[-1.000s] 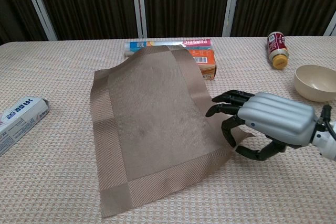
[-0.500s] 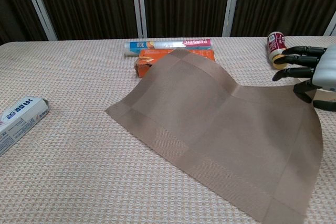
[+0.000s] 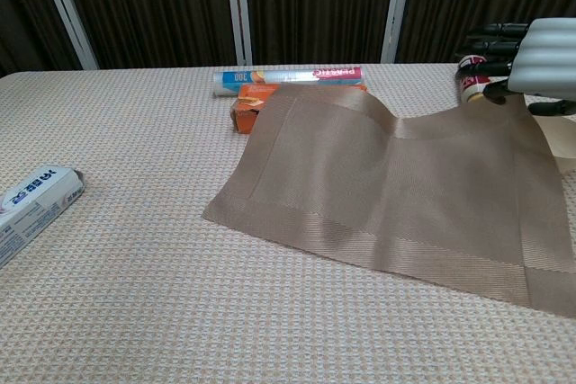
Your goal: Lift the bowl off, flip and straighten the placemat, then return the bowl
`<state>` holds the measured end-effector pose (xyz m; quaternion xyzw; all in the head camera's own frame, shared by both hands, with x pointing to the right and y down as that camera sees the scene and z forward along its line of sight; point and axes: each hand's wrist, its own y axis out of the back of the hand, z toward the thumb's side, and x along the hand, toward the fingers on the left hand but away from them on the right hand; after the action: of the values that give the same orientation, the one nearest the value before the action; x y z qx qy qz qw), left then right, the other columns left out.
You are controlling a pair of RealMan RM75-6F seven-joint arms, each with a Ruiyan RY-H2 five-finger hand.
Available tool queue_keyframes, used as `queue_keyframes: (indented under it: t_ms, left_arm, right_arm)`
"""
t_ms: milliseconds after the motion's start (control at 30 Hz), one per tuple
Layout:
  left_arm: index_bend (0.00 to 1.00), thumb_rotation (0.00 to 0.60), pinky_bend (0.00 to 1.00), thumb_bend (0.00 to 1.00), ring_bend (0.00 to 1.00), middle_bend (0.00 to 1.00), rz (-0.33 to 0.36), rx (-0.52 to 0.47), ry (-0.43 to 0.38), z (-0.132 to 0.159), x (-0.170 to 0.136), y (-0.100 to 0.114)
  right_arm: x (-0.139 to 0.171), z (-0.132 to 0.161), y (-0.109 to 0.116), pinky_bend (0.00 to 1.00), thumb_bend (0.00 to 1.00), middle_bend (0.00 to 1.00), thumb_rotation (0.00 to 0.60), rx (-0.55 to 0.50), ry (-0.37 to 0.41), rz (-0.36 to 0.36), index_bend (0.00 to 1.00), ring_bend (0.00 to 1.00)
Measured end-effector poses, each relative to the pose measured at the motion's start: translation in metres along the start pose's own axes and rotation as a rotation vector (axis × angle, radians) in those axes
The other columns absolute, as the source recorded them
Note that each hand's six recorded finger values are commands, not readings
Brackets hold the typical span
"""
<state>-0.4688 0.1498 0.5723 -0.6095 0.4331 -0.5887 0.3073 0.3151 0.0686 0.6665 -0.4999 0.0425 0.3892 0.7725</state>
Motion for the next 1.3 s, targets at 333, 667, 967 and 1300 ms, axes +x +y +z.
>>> queue_keyframes:
  t_ms: [333, 667, 967, 1300]
  left_arm:
    - [0.00, 0.600, 0.00, 0.04, 0.00, 0.00, -0.029, 0.034, -0.068, 0.015, 0.004, -0.012]
    - [0.19, 0.600, 0.00, 0.05, 0.00, 0.00, -0.083, 0.068, -0.353, 0.095, 0.027, -0.054]
    - [0.33, 0.600, 0.00, 0.13, 0.00, 0.00, -0.141, 0.078, -0.555, 0.182, 0.043, -0.109]
    - [0.35, 0.600, 0.00, 0.17, 0.00, 0.00, -0.186, 0.115, -0.632, 0.246, 0.052, -0.167]
  right_arm:
    - [0.040, -0.003, 0.012, 0.00, 0.00, 0.00, 0.600, -0.202, -0.229, -0.052, 0.00, 0.00]
    - [0.094, 0.005, 0.047, 0.00, 0.00, 0.00, 0.600, -0.693, -0.507, -0.060, 0.00, 0.00]
    - [0.146, 0.023, 0.056, 0.00, 0.00, 0.00, 0.600, -0.940, -0.706, 0.085, 0.00, 0.00]
    - [0.161, 0.034, 0.055, 0.00, 0.00, 0.00, 0.600, -0.970, -0.779, 0.110, 0.00, 0.00]
